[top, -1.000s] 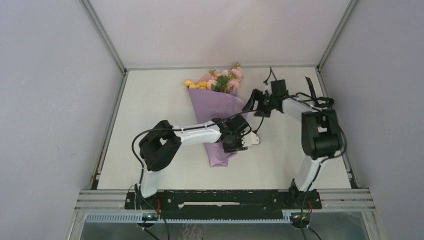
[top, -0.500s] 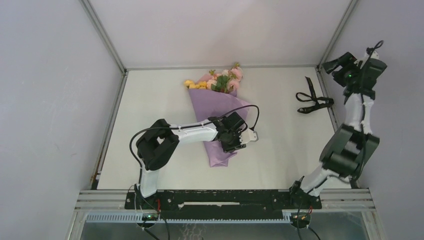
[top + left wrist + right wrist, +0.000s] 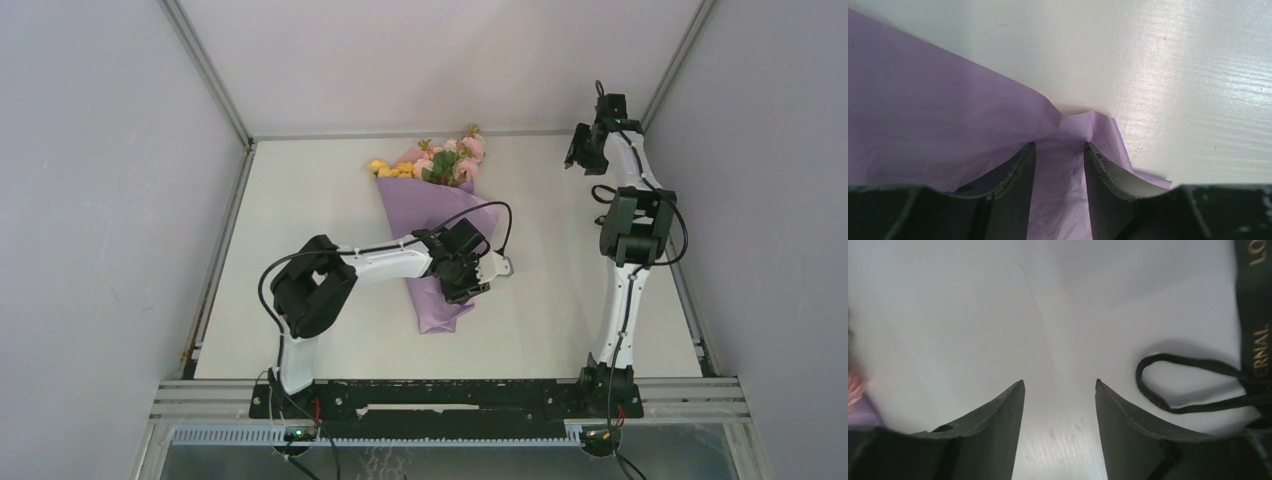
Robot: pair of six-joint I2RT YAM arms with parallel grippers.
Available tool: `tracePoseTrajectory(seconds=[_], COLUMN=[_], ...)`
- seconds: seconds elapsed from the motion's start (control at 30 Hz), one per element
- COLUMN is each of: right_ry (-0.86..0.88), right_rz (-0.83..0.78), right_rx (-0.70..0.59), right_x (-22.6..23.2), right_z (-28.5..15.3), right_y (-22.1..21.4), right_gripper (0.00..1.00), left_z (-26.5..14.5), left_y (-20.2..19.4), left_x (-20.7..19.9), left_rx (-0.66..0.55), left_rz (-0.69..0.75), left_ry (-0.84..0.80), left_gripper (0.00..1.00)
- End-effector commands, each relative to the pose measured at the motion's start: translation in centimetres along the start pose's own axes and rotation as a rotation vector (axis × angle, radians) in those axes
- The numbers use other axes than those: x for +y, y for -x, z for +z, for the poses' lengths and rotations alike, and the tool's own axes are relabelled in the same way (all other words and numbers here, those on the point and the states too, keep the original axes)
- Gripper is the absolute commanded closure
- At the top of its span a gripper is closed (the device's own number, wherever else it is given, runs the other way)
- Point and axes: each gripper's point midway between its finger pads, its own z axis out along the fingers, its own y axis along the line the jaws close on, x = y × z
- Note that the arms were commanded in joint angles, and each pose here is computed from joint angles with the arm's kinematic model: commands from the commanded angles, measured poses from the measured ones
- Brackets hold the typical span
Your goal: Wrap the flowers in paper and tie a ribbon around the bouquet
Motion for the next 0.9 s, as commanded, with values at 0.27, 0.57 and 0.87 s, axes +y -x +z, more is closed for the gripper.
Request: tracePoseTrajectory(seconds=[0.27,0.57,0.87], right_ry=[-0.341,-0.257,-0.176], right_rz=[-0.067,-0.132,-0.219], right_rx=[0.052,0.153,0.247], right_x=[-8.0,-7.3,-4.9], right_z=[1.9,4.4,4.9], right_y=[-0.2,-2.5,-5.2], right_gripper=[0.39,0.49,0.58], left_z=[1.4,1.5,1.4], left_y=[-4.4,-4.5,-4.5], left_x=[-0.3,-0.2,0.0], left_rx=[0.105,0.103,0.106], left_rz=[-0.126,-0.134,-0.131], left_ry=[-0.077,-0.082,-0.071], left_gripper=[0.53,0.53,0.53])
